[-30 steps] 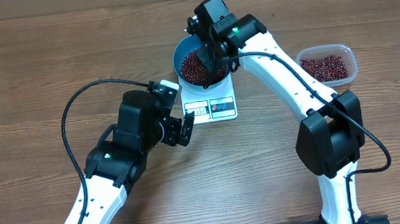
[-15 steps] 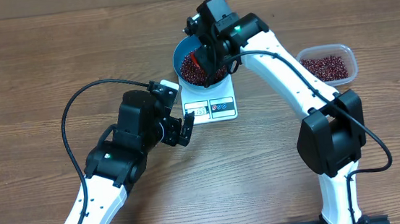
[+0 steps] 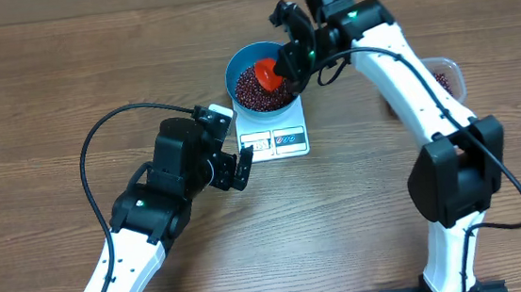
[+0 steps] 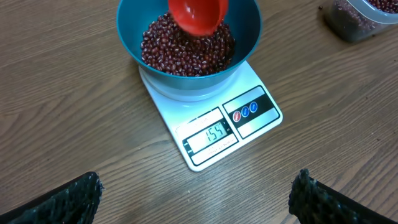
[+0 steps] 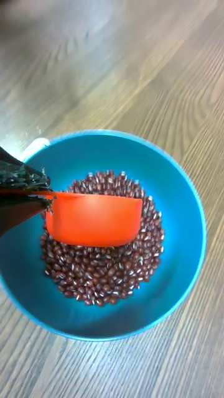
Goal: Scoop item into bowl and weigh 150g on scale
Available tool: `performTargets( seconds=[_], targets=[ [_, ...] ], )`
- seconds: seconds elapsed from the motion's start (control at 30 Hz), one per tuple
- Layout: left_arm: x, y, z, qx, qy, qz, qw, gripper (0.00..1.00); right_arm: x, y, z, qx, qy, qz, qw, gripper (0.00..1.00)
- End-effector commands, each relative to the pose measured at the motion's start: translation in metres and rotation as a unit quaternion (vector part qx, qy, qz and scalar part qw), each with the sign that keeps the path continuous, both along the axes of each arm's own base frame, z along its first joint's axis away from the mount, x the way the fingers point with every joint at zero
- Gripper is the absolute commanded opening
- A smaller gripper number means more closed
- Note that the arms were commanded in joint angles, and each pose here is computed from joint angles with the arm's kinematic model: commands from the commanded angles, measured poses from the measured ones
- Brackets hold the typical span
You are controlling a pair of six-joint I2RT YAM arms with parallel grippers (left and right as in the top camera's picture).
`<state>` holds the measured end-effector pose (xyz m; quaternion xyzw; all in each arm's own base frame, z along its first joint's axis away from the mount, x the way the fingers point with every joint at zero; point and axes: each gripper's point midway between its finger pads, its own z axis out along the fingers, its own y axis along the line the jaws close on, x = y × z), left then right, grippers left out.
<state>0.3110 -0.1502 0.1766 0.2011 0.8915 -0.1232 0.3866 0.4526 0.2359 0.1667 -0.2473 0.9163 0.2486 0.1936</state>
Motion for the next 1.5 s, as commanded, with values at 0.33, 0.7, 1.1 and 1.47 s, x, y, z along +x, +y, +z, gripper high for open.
performTargets(
  seconds=[0.33, 0.7, 1.1, 1.47],
  targets=[
    [0.000, 0.000, -0.004, -0.003, 0.008, 0.003, 1.000, 1.00, -0.001, -0.013, 0.060, 0.072, -0.032, 0.001, 0.997, 0.04],
    [0.000, 0.000, -0.004, -0.003, 0.008, 0.003, 1.000, 1.00, 0.010, -0.013, 0.016, -0.077, -0.071, -0.048, 0.993, 0.04],
    [0.000, 0.000, -0.004, -0.003, 0.008, 0.003, 1.000, 1.00, 0.016, 0.003, -0.024, -0.142, -0.088, -0.045, 0.985, 0.04],
    [0.000, 0.000, -0.004, -0.003, 0.008, 0.003, 1.000, 1.00, 0.001, 0.016, -0.034, -0.116, -0.058, -0.020, 0.991, 0.04]
  ],
)
